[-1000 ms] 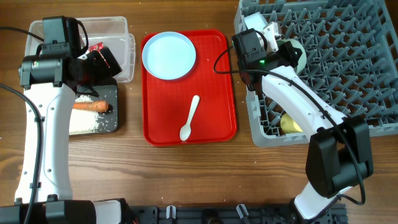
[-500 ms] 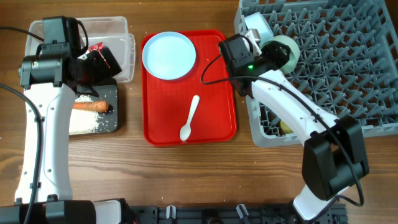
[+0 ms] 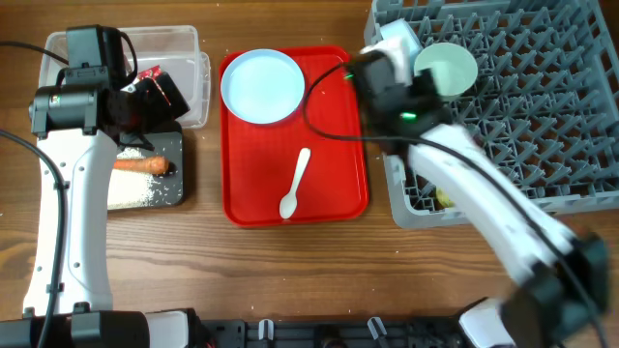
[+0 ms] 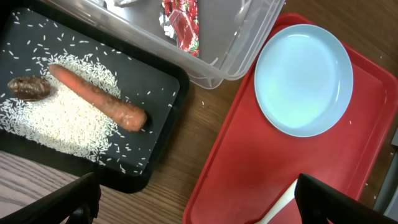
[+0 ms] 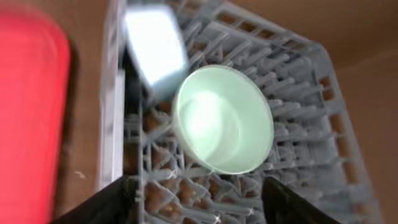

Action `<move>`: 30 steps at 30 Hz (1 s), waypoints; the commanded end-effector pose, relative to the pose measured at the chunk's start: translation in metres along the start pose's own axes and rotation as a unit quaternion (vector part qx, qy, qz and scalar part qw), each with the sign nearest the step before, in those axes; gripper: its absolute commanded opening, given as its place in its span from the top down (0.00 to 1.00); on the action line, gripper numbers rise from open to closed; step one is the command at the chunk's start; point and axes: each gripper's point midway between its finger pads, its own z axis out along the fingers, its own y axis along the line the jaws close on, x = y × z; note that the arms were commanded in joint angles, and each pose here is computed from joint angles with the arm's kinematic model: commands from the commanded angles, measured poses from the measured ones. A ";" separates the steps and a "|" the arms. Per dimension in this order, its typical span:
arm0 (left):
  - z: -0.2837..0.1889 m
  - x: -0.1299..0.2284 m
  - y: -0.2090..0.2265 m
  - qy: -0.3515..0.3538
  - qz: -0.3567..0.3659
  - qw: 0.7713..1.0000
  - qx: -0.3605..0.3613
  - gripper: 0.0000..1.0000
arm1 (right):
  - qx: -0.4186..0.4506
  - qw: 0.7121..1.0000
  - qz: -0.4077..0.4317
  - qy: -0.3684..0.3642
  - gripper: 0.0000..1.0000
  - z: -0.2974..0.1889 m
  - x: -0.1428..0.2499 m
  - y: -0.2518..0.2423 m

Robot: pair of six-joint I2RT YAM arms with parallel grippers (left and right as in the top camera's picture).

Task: Sort waste into correct bins and load items into the dishwasher rack
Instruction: 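Grasp the pale-green bowl with right gripper and carry it into the rack, then set the pale-green bowl down in the rack and open the right gripper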

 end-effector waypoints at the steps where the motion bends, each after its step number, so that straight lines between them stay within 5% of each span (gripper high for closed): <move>1: -0.002 -0.006 0.001 -0.008 -0.008 1.000 -0.002 0.00 | -0.093 0.971 0.219 -0.037 0.40 -0.028 -0.023 -0.058; 6: -0.002 -0.006 0.001 -0.008 -0.008 1.000 -0.002 0.00 | -0.243 0.895 0.367 0.071 0.53 0.029 0.017 -0.093; 13: -0.002 -0.006 0.001 -0.008 -0.008 1.000 -0.002 0.00 | -0.233 0.876 0.375 0.194 0.65 0.104 0.072 -0.053; 20: -0.002 -0.006 0.001 -0.008 -0.008 1.000 -0.002 0.00 | -0.231 0.876 0.379 0.189 0.69 0.120 0.072 -0.048; 23: -0.002 -0.006 0.001 -0.008 -0.008 1.000 -0.002 0.00 | -0.230 0.878 0.379 0.179 0.96 0.122 0.068 -0.050; 30: -0.002 -0.006 0.001 -0.008 -0.008 1.000 -0.002 0.00 | -0.232 0.905 0.331 0.131 0.96 0.101 0.050 -0.067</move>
